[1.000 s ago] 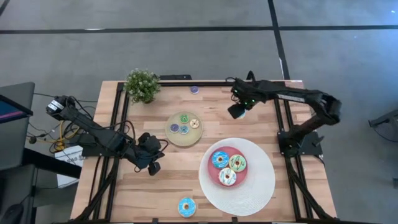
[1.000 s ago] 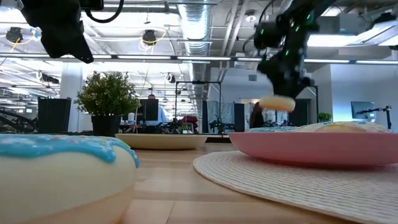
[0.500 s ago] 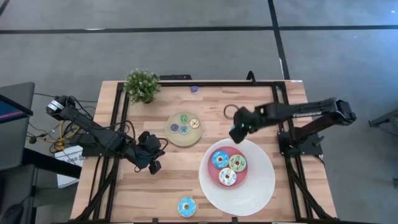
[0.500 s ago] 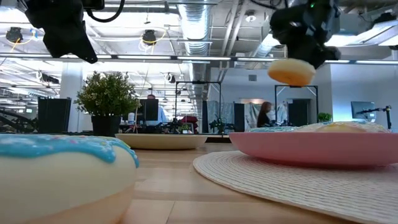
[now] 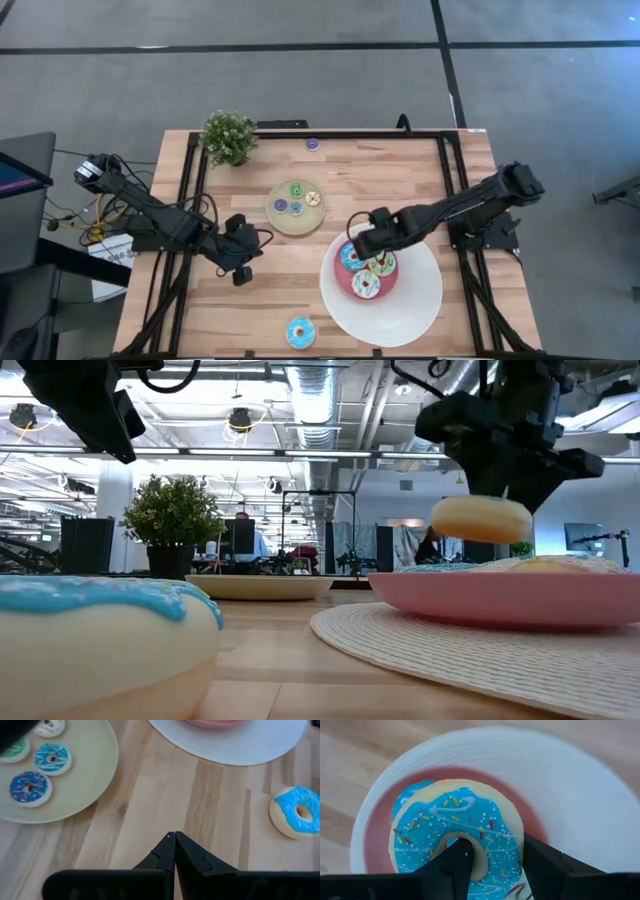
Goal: Pick & Place donuts
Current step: Put the top large blue donut on the pink plate, then put the small dark blue donut on the brown plate
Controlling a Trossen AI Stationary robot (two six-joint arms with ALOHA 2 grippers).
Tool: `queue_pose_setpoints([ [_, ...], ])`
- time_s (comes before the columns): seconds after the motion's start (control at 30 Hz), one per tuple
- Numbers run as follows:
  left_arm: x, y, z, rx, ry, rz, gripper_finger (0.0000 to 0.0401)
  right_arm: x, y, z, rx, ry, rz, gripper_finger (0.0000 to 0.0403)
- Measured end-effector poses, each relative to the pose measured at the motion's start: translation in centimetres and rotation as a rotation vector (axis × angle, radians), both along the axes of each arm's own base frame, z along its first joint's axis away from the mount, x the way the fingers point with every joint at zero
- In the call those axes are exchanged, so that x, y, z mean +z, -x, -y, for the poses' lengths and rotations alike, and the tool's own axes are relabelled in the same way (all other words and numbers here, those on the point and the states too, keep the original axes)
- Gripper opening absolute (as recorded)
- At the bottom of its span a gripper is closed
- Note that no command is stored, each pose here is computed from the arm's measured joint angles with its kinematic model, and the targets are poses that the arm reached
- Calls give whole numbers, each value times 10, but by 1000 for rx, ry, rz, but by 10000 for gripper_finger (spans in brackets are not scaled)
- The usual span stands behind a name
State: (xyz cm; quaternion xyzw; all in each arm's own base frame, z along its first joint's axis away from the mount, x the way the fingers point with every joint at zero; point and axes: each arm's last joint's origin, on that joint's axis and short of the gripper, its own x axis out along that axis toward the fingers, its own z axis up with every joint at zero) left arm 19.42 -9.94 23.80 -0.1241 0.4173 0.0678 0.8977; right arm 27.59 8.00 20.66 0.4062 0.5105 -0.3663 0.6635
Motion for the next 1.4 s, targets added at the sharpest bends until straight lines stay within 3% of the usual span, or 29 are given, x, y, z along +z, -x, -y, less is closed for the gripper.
queue_pose_setpoints([
  [0.4,0,0,1,-26,1,-4,0,-12,-18,-17,25,-38,-51,168],
  [0.8,0,0,1,-25,2,0,0,-12,-17,-16,52,-27,-65,255],
  [1.07,1,-1,0,-1,-24,21,0,27,3,-7,68,13,15,261],
  [1.27,5,-7,0,21,-4,87,0,57,23,-2,310,29,89,260],
  [1.4,10,-14,-4,75,37,150,5,67,29,-3,340,17,130,260],
])
